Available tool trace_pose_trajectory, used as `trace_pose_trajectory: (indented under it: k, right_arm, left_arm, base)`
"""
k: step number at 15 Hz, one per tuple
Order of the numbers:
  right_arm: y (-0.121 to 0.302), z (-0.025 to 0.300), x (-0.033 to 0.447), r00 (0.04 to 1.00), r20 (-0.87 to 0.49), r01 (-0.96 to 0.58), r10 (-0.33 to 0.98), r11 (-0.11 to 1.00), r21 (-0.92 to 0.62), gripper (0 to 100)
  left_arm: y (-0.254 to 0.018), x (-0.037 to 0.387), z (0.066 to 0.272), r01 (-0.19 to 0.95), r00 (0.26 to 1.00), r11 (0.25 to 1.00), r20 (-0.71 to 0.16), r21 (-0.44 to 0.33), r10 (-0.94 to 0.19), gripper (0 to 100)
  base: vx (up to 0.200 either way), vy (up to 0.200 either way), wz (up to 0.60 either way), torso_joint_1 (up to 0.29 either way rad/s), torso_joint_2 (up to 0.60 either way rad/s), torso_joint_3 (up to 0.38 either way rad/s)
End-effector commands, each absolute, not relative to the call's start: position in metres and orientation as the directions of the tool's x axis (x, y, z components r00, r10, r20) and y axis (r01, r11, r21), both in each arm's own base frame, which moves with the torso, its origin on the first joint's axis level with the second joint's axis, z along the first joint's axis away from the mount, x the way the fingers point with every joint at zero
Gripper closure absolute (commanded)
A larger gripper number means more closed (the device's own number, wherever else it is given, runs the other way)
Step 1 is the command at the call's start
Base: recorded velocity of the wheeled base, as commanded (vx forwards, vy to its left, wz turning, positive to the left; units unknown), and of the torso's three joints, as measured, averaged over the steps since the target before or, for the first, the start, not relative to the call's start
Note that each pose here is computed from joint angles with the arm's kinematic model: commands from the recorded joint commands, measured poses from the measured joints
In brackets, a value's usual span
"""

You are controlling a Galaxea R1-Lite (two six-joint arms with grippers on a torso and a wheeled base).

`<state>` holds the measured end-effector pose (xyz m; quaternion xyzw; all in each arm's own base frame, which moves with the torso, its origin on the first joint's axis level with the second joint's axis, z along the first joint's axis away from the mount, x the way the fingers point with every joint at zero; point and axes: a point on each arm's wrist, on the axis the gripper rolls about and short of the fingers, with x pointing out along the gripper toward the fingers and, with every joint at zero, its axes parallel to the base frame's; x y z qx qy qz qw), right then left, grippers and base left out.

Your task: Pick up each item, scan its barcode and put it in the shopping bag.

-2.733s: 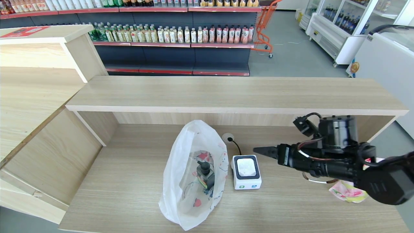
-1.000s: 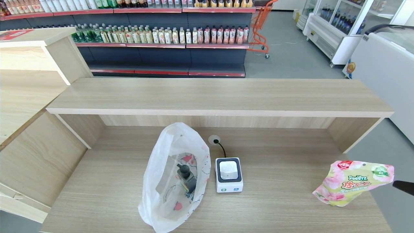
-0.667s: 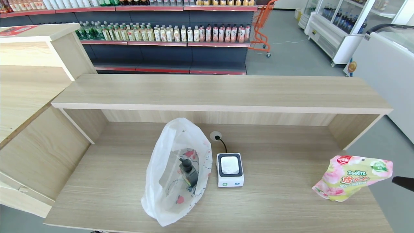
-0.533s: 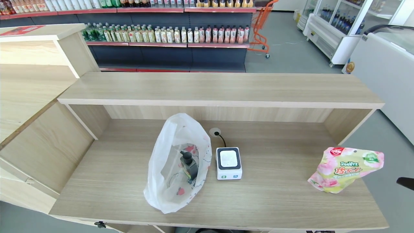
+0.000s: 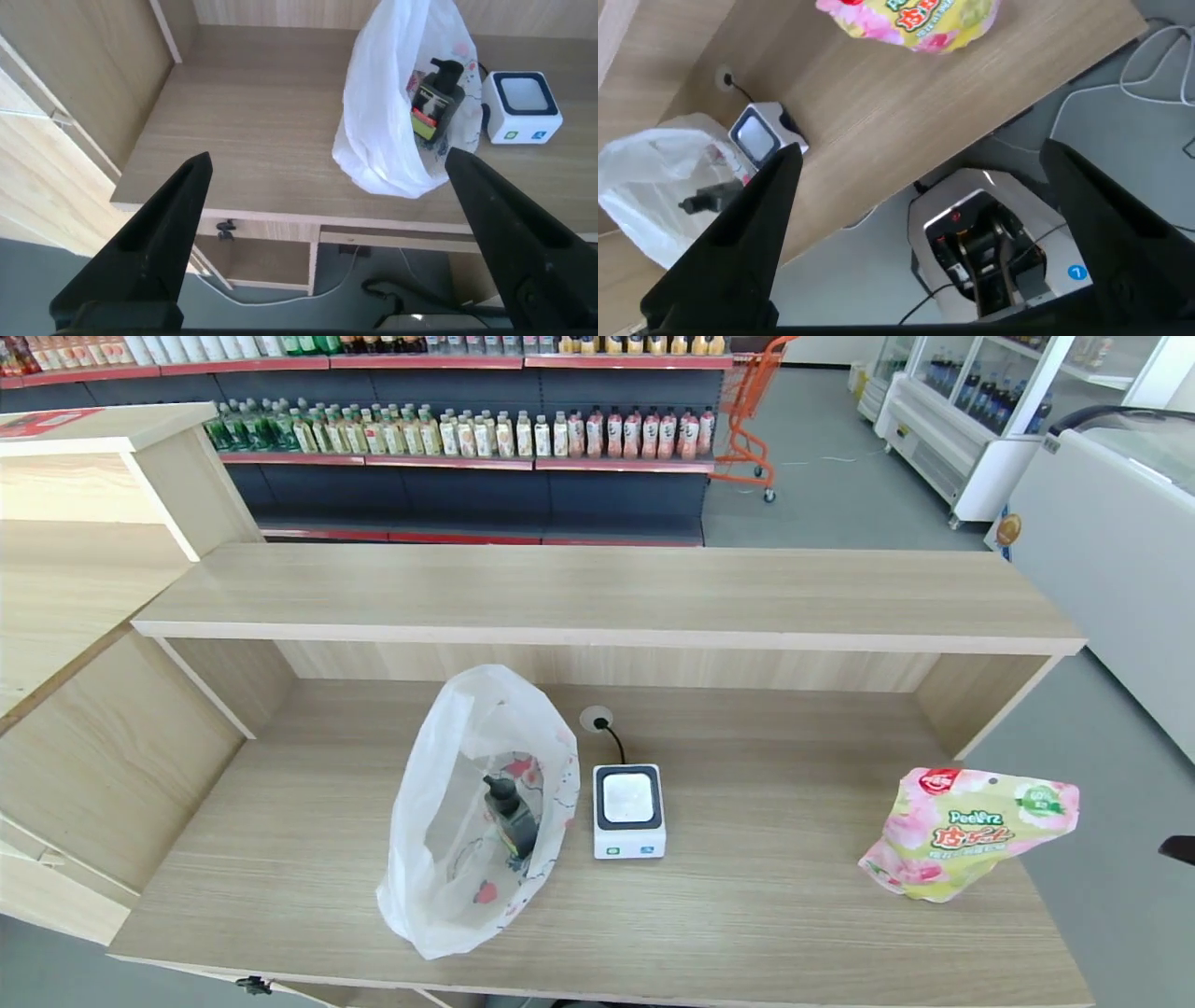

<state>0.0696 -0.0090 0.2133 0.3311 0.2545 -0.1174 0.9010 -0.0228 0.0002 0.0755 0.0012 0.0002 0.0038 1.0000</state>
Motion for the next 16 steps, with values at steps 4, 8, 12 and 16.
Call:
trace_pose_trajectory:
  k: [4,8,12,16]
  right_arm:
    - [-0.017,0.222,0.088,0.767,-0.627,0.562,-0.136,0.614,0.554,0]
    - [-0.035,0.230,0.163,0.654,-0.718,0.745,-0.238,0.367,0.557,0]
    - [-0.048,0.226,0.211,0.578,-0.753,0.815,-0.314,0.271,0.512,0]
    - [-0.053,0.194,0.234,0.475,-0.829,0.875,-0.294,0.256,0.411,0]
  left_arm:
    - [0.000,-0.023,0.075,-0.008,1.000,1.000,0.000,0.003,0.008,0]
    - [0.000,-0.023,0.075,-0.008,1.000,1.000,0.000,0.003,0.008,0]
    - [0.000,-0.023,0.075,-0.008,1.000,1.000,0.000,0.003,0.008,0]
    - [0.000,-0.023,0.075,-0.008,1.000,1.000,0.000,0.003,0.008,0]
  base:
    - [0.000,-0.050,0.00,0.001,0.00,0.002]
    - [0.000,0.000,0.00,0.000,0.00,0.000]
    - [0.000,0.000,0.00,0.000,0.00,0.000]
    - [0.000,0.000,0.00,0.000,0.00,0.000]
